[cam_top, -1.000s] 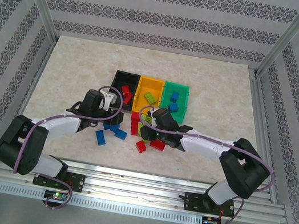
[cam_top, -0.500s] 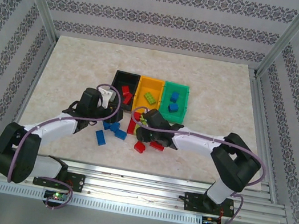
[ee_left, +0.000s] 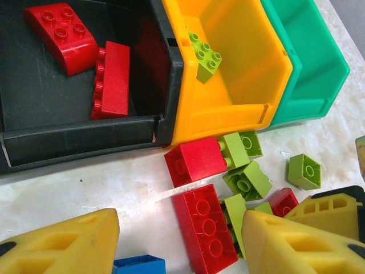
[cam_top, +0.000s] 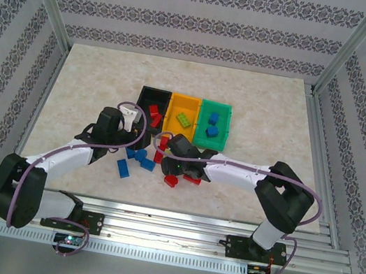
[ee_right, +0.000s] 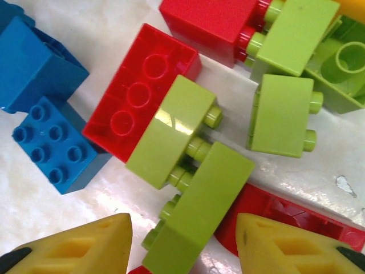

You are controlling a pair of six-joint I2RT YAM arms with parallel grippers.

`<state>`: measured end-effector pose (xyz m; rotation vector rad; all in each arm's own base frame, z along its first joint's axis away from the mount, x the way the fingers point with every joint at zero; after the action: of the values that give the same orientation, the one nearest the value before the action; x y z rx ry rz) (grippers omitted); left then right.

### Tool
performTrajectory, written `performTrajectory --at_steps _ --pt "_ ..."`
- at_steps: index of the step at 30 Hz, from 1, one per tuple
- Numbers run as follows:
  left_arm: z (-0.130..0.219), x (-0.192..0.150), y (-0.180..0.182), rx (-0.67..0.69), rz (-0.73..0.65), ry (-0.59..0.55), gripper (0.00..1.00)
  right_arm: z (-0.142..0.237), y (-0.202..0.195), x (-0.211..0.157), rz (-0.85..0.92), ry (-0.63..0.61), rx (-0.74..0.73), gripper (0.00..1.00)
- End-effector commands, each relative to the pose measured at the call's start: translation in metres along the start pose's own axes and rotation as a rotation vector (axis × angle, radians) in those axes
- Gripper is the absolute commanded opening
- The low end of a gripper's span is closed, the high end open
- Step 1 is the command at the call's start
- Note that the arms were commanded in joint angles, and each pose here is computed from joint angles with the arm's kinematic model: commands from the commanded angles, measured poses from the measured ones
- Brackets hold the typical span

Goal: Sort the legos into containers by color

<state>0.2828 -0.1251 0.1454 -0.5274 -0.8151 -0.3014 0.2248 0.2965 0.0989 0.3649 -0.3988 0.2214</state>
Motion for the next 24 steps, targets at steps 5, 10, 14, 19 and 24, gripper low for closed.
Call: performTrajectory --at_steps 5,10,14,19,24 --pt "0.007 0.003 -0.001 -0.007 0.006 -0.033 0.59 -0.010 -0.001 -0.004 0.018 0.035 -0.081 0.49" --pt "0.008 0.003 -0.002 -0.011 0.007 -0.033 0.59 -0.021 -0.006 -0.010 0.031 0.071 -0.133 0.45" --pt "0.007 0.003 -0.003 -0.021 0.011 -0.029 0.59 -0.017 -0.014 -0.010 0.031 0.047 -0.165 0.33" --pt "0.008 0.002 -0.002 -0.013 0.011 -0.031 0.59 -0.003 -0.017 -0.006 0.039 0.018 -0.190 0.27" --pt "0.009 0.003 -0.002 -0.010 0.009 -0.038 0.59 0.015 -0.013 0.003 0.029 -0.017 -0.139 0.25"
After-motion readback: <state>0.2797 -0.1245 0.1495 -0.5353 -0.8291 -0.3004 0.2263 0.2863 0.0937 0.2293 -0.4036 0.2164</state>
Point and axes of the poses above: each hand's point on the last joint's axis, 136 mm out from that joint toward the fingers, its own z axis back along the fingers, its own y axis along the line the jaws close on, x = y × z, the point moved 6 cm from there along z, back along the fingers, and after that the axes turned 10 degrees about -z, right-handed, at the moved point
